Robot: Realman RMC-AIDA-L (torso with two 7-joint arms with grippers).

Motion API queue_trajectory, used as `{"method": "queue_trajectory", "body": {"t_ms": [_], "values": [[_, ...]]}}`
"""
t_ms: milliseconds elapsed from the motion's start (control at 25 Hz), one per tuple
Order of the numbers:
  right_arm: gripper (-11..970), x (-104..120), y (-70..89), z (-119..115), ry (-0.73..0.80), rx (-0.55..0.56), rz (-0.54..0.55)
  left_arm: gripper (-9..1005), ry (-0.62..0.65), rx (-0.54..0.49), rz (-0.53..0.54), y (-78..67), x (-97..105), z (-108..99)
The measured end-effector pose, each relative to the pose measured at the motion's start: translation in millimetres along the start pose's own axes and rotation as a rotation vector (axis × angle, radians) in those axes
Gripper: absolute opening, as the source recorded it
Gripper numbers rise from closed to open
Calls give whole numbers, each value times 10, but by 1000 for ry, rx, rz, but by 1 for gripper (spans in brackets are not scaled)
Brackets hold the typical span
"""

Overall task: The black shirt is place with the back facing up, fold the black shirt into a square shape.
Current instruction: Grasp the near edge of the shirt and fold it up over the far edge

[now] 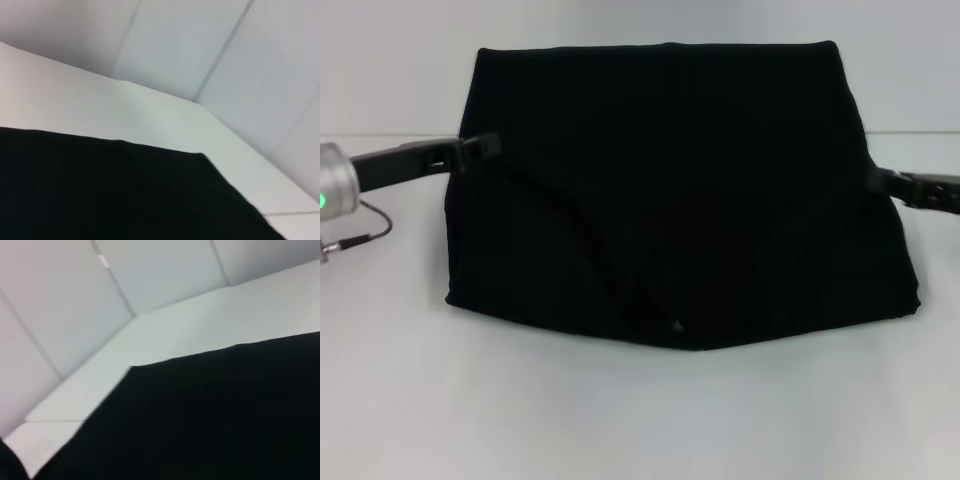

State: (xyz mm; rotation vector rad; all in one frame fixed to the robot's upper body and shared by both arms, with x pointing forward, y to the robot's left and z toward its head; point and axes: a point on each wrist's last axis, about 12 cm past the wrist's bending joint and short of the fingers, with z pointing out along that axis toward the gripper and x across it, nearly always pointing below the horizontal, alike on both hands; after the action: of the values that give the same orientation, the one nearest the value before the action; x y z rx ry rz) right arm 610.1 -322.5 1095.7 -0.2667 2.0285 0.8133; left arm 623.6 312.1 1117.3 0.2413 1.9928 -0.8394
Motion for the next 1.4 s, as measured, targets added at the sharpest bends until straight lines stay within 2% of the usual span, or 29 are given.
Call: {"method": "queue_trajectory", "body": {"t_ms": [80, 120, 400, 560, 800, 1080, 1400], "values": [[43, -57, 19, 173, 4, 48, -12, 54, -4, -29, 3, 11, -11, 63], [43, -80, 25, 244, 4, 73, -16, 54, -12, -92, 12, 37, -35, 181], [43, -301, 112, 670, -12, 224, -65, 52, -44, -200, 67, 22, -159, 438], [42, -431, 142, 774, -41, 271, -72, 51, -84, -267, 93, 6, -237, 551], [43, -587, 142, 804, -66, 299, -86, 51, -113, -346, 109, 52, -290, 584], [42, -513, 114, 846, -49, 356, -89, 51, -125, -394, 122, 81, -142, 621], [49, -328, 166, 931, -64, 386, -90, 50, -88, -389, 146, 2, 104, 708]]}}
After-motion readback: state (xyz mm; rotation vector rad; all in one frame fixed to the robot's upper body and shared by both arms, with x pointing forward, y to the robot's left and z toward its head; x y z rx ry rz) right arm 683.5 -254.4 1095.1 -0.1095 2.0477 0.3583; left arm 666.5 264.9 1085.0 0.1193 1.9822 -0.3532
